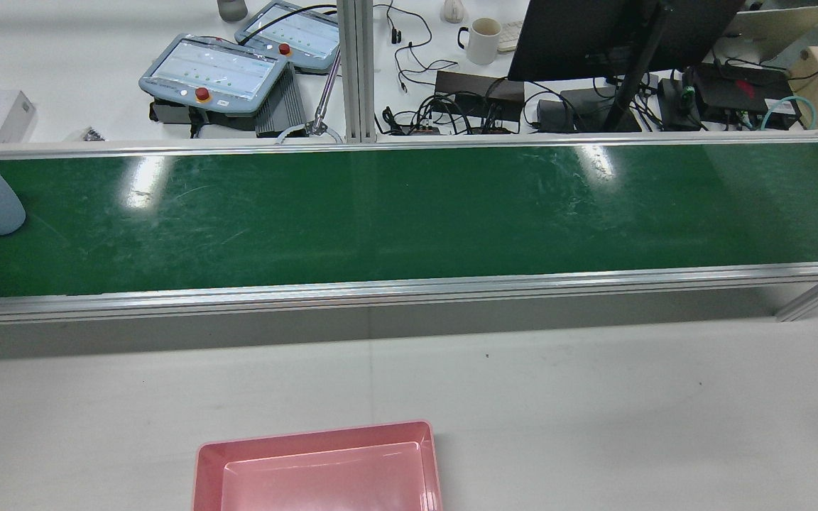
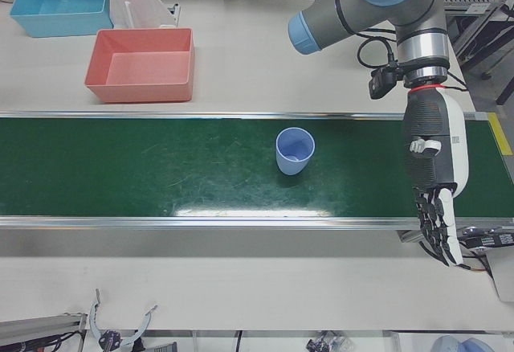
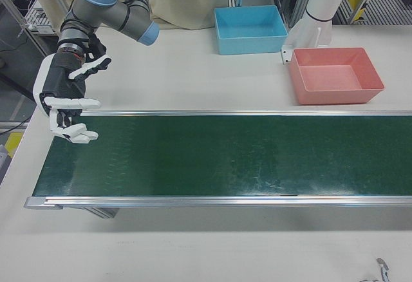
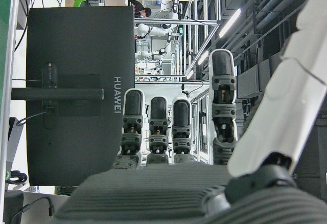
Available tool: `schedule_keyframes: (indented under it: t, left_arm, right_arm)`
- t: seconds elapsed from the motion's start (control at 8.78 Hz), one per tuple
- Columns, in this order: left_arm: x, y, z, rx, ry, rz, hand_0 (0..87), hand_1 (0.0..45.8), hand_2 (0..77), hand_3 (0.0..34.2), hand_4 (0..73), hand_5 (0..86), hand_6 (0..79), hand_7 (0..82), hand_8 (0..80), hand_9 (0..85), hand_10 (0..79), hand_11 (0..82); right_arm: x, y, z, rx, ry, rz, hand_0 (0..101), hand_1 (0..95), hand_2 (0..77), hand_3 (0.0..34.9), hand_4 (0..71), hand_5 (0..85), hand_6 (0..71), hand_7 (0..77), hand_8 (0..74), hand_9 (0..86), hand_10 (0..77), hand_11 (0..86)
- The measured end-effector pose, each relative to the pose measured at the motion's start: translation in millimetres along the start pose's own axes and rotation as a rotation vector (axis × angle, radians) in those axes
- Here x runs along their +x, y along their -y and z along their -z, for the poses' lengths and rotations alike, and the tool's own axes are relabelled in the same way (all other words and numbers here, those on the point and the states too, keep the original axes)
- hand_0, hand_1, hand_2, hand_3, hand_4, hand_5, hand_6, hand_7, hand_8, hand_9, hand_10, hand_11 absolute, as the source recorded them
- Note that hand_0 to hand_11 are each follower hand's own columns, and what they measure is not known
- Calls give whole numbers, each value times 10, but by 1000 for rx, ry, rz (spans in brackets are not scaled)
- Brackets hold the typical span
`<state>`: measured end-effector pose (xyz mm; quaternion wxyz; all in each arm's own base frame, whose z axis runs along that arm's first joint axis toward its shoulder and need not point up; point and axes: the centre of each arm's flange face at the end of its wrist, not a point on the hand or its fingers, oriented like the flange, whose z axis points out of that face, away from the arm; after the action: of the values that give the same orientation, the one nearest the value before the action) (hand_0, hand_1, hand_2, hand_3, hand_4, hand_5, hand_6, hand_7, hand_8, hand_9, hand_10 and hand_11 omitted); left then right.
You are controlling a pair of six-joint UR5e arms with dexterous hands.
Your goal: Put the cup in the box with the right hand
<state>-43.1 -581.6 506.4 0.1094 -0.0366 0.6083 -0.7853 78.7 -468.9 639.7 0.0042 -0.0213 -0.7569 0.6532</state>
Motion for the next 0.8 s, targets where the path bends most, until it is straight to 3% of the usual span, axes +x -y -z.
schedule_keyframes:
  t: [0.8]
  left_arm:
    - [1, 0, 0, 0, 0, 0, 0, 5, 5, 0, 0, 0, 0, 0, 0, 5, 0, 0]
  right_arm:
    - [0, 1, 0, 0, 0, 0, 501, 104, 5, 0, 518, 49, 147, 540, 196, 316, 240, 349]
